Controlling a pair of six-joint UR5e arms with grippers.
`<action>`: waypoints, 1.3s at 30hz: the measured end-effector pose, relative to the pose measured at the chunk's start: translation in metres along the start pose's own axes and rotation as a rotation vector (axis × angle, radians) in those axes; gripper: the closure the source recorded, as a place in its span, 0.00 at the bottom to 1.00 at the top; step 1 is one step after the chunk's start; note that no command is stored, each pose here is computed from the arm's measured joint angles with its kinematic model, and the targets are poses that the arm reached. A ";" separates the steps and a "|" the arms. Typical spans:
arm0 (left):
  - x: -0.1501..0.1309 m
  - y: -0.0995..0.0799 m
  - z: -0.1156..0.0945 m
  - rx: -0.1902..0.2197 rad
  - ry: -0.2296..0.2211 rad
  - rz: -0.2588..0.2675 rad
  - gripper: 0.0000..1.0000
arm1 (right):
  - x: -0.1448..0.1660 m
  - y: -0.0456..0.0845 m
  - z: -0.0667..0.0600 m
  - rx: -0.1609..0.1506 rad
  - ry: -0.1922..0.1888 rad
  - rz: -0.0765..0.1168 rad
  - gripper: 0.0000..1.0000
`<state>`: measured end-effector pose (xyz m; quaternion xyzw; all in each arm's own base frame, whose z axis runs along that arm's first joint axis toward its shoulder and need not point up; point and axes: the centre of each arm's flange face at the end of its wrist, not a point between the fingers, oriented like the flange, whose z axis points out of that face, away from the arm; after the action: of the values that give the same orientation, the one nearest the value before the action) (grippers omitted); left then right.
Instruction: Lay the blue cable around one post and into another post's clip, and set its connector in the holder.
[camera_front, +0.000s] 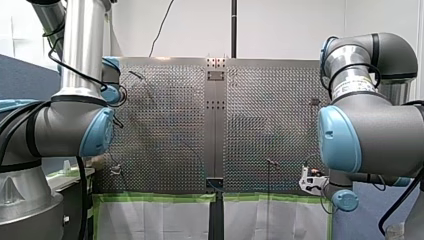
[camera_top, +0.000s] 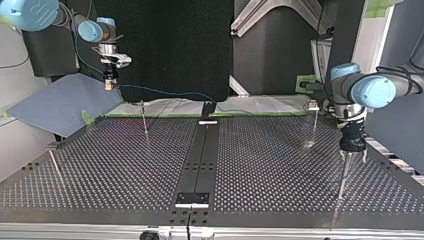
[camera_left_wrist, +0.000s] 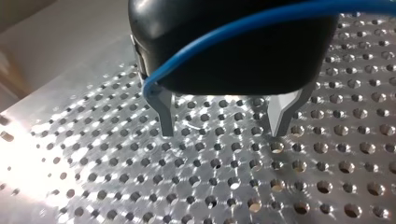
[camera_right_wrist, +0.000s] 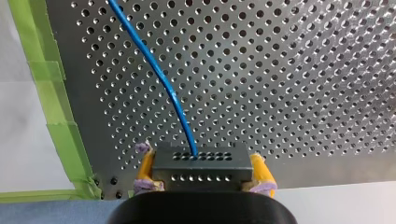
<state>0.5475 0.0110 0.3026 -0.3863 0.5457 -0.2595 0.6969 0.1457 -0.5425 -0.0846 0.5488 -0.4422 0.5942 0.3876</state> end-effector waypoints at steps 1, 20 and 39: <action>0.000 0.002 -0.001 0.002 -0.003 -0.008 0.00 | 0.000 0.000 0.000 0.000 0.000 0.000 0.64; -0.021 -0.016 -0.003 0.074 -0.051 -0.079 0.00 | 0.000 -0.004 0.001 0.008 0.001 0.000 0.64; -0.023 -0.050 -0.031 0.055 0.027 0.039 0.00 | 0.000 -0.003 0.002 0.005 -0.001 0.000 0.64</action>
<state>0.5147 -0.0069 0.3537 -0.3529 0.5550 -0.2659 0.7048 0.1498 -0.5437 -0.0842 0.5501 -0.4409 0.5950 0.3859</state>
